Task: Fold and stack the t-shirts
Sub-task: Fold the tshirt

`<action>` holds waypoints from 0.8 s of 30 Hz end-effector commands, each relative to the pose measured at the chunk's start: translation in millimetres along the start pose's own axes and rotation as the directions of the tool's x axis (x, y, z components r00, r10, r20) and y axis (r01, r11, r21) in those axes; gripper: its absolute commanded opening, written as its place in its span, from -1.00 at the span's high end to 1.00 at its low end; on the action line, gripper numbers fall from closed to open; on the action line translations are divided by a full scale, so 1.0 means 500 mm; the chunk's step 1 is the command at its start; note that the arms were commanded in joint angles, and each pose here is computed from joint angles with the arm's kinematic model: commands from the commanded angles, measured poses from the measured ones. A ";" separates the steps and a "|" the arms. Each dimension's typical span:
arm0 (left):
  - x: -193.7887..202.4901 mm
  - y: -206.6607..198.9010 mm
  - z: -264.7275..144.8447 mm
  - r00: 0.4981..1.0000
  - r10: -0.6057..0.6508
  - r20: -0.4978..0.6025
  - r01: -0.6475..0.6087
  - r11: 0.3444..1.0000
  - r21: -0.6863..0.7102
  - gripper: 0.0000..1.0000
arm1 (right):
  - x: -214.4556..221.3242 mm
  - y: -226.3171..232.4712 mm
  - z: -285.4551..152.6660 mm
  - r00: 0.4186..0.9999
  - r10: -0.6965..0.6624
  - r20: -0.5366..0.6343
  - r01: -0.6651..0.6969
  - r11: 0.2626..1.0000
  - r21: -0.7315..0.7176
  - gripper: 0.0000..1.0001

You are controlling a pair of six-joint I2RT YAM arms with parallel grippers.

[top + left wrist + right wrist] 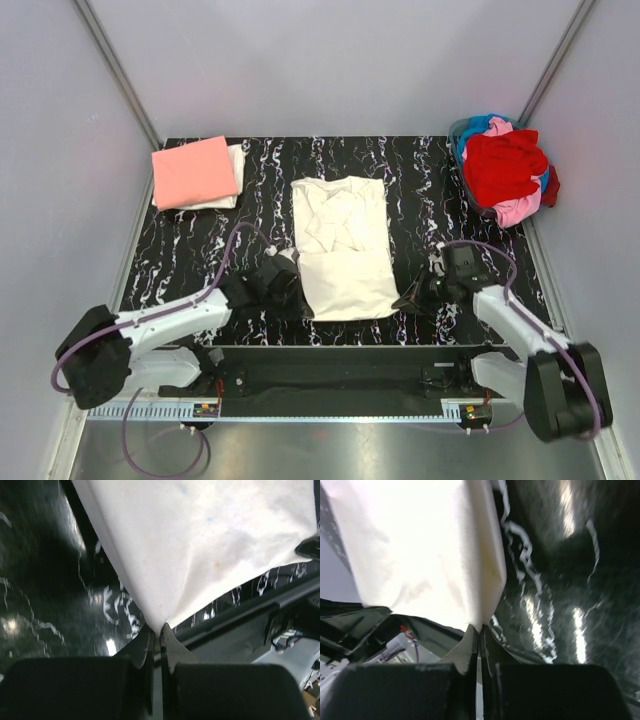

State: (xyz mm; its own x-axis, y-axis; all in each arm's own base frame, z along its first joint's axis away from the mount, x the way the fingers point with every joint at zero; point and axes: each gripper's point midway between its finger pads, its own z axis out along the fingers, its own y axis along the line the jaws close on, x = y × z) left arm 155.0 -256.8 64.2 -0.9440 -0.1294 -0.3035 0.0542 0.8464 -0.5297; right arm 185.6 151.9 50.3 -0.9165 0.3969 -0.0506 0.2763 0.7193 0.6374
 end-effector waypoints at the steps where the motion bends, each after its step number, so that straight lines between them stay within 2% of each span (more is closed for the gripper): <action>1: 0.039 0.027 -0.029 0.999 -0.049 0.010 0.049 0.998 -0.047 1.00 | 0.054 0.048 -0.036 0.996 0.082 -0.040 -0.086 0.991 -0.106 1.00; 2: 0.059 0.024 -0.047 0.999 -0.032 0.000 0.032 0.999 -0.040 1.00 | 0.055 0.068 -0.062 0.999 0.053 0.006 -0.052 0.988 -0.143 1.00; 4: 0.066 0.026 -0.063 0.999 -0.044 0.023 0.045 0.997 -0.055 1.00 | 0.074 0.054 -0.088 0.996 0.078 0.030 -0.075 0.993 -0.095 1.00; 6: 0.086 0.028 -0.089 0.999 -0.022 0.025 0.024 0.998 -0.066 1.00 | 0.076 0.072 -0.130 0.994 0.060 0.096 -0.047 0.990 -0.130 1.00; 12: 0.101 0.011 -0.142 0.999 -0.027 0.033 0.029 0.998 -0.061 1.00 | 0.115 0.083 -0.181 0.995 0.039 0.094 -0.024 0.987 -0.160 1.00; 15: 0.065 -0.012 -0.174 0.996 0.005 0.084 0.002 0.997 -0.078 0.98 | 0.102 0.082 -0.184 0.994 0.013 0.108 0.001 0.992 -0.127 1.00; 18: 0.028 -0.027 -0.198 0.992 0.035 0.120 -0.020 0.992 -0.122 0.88 | 0.071 0.097 -0.194 0.988 -0.013 0.153 0.029 0.995 -0.099 1.00; 24: -0.039 -0.038 -0.203 0.990 0.046 0.132 -0.027 0.990 -0.136 0.88 | 0.007 0.137 -0.199 0.977 -0.058 0.203 0.072 0.995 -0.062 1.00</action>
State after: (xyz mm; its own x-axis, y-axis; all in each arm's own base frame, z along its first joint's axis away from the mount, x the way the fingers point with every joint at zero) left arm 128.3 -233.5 155.9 -0.8990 -0.1939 -0.3927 0.0158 0.8817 -0.4716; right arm 147.1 151.1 155.6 -0.8783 0.4606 -0.1285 0.2502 0.6716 0.6974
